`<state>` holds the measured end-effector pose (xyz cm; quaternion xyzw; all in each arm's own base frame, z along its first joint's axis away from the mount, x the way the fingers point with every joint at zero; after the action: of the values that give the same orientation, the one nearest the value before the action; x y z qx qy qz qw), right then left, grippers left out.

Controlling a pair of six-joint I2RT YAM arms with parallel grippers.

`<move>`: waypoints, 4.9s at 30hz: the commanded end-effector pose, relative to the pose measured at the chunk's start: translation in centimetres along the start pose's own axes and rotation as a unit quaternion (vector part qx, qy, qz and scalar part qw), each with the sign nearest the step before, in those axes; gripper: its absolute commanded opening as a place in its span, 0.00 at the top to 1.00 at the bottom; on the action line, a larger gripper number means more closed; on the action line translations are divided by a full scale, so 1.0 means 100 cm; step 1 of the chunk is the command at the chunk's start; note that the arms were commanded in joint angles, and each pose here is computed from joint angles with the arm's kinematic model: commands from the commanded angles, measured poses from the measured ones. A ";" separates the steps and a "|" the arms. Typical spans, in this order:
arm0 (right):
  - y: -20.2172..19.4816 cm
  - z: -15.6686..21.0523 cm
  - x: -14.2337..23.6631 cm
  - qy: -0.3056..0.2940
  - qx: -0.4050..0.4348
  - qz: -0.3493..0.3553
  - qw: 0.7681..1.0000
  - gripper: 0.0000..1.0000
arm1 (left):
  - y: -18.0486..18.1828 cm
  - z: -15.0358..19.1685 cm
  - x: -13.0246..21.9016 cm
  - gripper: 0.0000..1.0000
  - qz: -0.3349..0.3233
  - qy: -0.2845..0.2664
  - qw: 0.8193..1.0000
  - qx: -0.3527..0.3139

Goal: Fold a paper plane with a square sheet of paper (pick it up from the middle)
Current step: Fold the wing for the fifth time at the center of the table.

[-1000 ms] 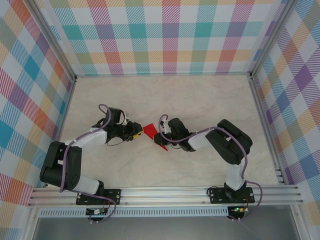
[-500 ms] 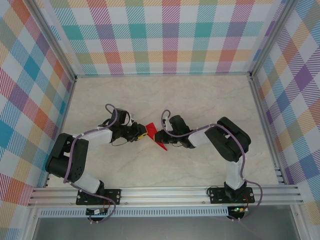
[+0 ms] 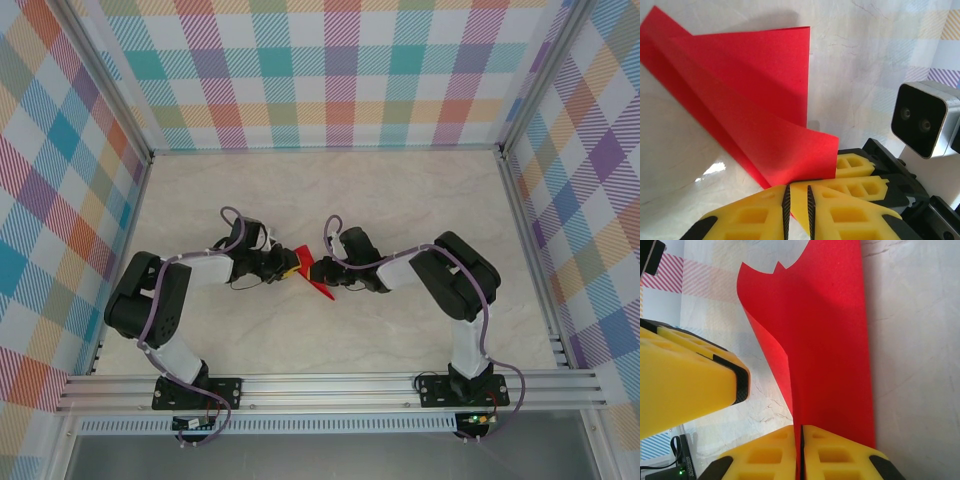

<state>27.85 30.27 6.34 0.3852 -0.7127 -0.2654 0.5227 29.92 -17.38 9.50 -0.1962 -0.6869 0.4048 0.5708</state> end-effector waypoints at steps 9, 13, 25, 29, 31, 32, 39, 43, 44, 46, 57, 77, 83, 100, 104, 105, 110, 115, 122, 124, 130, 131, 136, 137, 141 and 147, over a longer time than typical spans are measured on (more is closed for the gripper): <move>-0.021 0.013 -0.007 0.039 -0.039 0.032 0.998 0.89 | -0.005 -0.010 -0.014 0.83 0.006 0.001 1.000 -0.016; -0.020 0.013 -0.007 0.043 -0.040 0.029 0.998 0.88 | 0.000 -0.011 -0.019 0.85 0.000 0.005 1.000 -0.012; -0.011 0.007 -0.003 0.046 -0.043 0.013 0.998 0.80 | 0.007 -0.011 -0.023 0.86 -0.017 0.009 1.000 -0.012; -0.007 0.005 0.000 0.046 -0.046 0.010 0.998 0.79 | 0.007 -0.011 -0.024 0.86 -0.018 0.009 1.000 -0.012; -0.006 0.004 0.002 0.045 -0.049 0.010 0.998 0.79 | 0.007 -0.011 -0.024 0.87 -0.018 0.010 1.000 -0.013; -0.006 0.004 0.002 0.045 -0.049 0.009 0.998 0.79 | 0.007 -0.011 -0.024 0.87 -0.019 0.010 1.000 -0.012; -0.001 0.001 0.010 0.042 -0.053 0.008 0.998 0.78 | 0.008 -0.013 -0.025 0.87 -0.023 0.008 1.000 -0.011; 0.001 0.002 0.014 0.044 -0.052 0.008 0.998 0.77 | 0.008 -0.014 -0.026 0.87 -0.025 0.008 1.000 -0.009; 0.002 0.001 0.015 0.043 -0.051 0.006 0.998 0.76 | 0.008 -0.014 -0.026 0.87 -0.025 0.009 1.000 -0.009; 0.003 0.001 0.016 0.045 -0.052 0.007 0.998 0.76 | 0.008 -0.014 -0.027 0.87 -0.023 0.009 1.000 -0.009; 0.001 0.003 0.021 0.051 -0.061 0.028 0.996 0.75 | 0.008 -0.015 -0.028 0.88 -0.025 0.013 1.000 -0.008; 0.006 0.006 0.030 0.070 -0.084 0.047 0.993 0.75 | 0.010 -0.012 -0.028 0.88 -0.027 0.020 0.999 -0.009; -0.004 0.012 0.025 0.081 -0.101 0.058 0.990 0.82 | 0.007 -0.012 -0.026 0.88 -0.020 0.021 1.000 -0.012; -0.017 0.018 0.017 0.102 -0.117 0.075 0.985 0.85 | -0.022 0.004 -0.007 0.82 0.041 0.029 0.998 -0.049; -0.018 0.018 0.017 0.101 -0.118 0.078 0.985 0.85 | -0.019 0.010 -0.013 0.82 0.030 0.036 0.998 -0.050; -0.018 0.018 0.017 0.101 -0.118 0.078 0.985 0.85 | -0.017 0.011 -0.015 0.82 0.027 0.038 0.998 -0.049; -0.018 0.018 0.017 0.103 -0.115 0.078 0.985 0.85 | -0.010 0.011 -0.024 0.82 0.015 0.044 0.998 -0.039; -0.016 0.017 0.018 0.103 -0.112 0.075 0.985 0.83 | -0.008 0.008 -0.030 0.83 0.006 0.046 0.998 -0.034; -0.011 0.016 0.021 0.103 -0.108 0.071 0.986 0.81 | -0.003 0.006 -0.033 0.84 -0.010 0.044 0.999 -0.026; -0.004 0.013 0.025 0.100 -0.105 0.064 0.987 0.80 | -0.001 0.007 -0.033 0.84 -0.015 0.044 0.999 -0.024; 0.003 0.014 0.034 0.097 -0.103 0.063 0.988 0.78 | 0.002 0.006 -0.035 0.85 -0.021 0.045 0.999 -0.022; 0.003 0.015 0.035 0.099 -0.104 0.064 0.988 0.78 | 0.002 0.006 -0.036 0.85 -0.021 0.045 0.998 -0.022; 0.002 0.019 0.038 0.103 -0.108 0.071 0.986 0.78 | 0.002 0.005 -0.037 0.85 -0.022 0.047 0.998 -0.022; 0.001 0.021 0.039 0.104 -0.108 0.075 0.986 0.79 | 0.002 0.005 -0.037 0.85 -0.022 0.047 0.998 -0.023; -0.005 0.025 0.038 0.110 -0.115 0.084 0.984 0.81 | 0.001 0.005 -0.037 0.85 -0.023 0.047 0.998 -0.023; -0.013 0.031 0.034 0.124 -0.128 0.089 0.980 0.84 | -0.002 0.004 -0.035 0.85 -0.022 0.046 0.998 -0.028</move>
<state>25.30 27.26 6.98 0.2918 -0.6445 -0.2621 0.6564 30.56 -19.61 7.24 -0.2120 -0.6708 0.3791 0.6011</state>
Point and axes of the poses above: each hand's point on the last joint's axis, 136 mm out from that joint toward the fingers, its own x axis back along the fingers, its own y axis along the line the jaws close on, z = x × y, the point moved 7 cm from there along x, back along the fingers, and after that the axes turned 1 degree about x, right-handed, at the moved point
